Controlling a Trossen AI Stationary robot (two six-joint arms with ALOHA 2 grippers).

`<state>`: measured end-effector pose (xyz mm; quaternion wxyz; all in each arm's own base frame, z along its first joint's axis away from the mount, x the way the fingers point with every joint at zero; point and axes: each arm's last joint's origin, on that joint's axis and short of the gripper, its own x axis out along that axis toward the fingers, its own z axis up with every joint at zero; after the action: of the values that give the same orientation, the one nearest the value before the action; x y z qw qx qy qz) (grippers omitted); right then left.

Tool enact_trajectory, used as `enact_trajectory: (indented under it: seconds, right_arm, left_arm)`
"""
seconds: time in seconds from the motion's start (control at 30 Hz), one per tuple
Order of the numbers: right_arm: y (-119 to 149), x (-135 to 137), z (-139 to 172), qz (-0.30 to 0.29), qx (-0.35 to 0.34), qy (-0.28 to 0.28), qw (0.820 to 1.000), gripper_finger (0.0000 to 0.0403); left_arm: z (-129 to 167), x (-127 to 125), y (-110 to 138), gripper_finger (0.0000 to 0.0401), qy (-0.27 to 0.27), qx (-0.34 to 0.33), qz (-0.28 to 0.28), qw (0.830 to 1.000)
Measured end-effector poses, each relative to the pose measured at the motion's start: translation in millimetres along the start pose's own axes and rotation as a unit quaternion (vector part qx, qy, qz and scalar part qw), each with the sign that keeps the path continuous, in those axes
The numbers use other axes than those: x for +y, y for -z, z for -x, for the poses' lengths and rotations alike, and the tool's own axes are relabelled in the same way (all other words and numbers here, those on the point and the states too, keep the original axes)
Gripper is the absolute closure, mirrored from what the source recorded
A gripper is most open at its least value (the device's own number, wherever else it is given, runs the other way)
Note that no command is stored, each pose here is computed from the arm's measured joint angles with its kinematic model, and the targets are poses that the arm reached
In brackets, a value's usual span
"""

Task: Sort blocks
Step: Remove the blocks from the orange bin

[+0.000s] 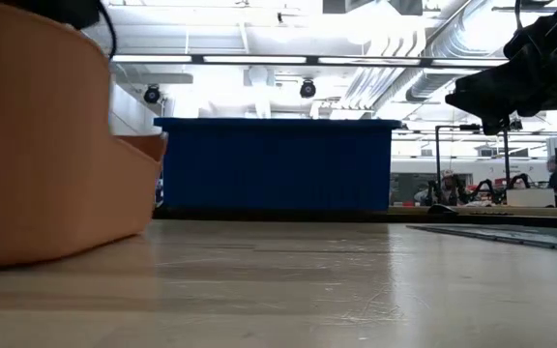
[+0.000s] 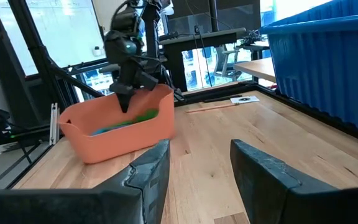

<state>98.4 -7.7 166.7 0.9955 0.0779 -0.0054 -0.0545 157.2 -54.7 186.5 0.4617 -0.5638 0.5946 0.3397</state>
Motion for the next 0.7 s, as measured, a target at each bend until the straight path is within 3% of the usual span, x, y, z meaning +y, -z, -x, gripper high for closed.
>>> enact_trajectory:
  seconds: [0.47,0.7]
  right_arm:
    - [0.1,0.0,0.0,0.0,0.0,0.0,1.0,0.0238]
    - [0.0,0.0,0.0,0.0,0.0,0.0,1.0,0.0238]
  left_arm:
    - [37.7,-12.6,-61.6,0.0398,0.077,-0.05,-0.073,0.993]
    - [69.0,-46.1,-87.1,0.04,0.026,-0.056,-0.165,0.984]
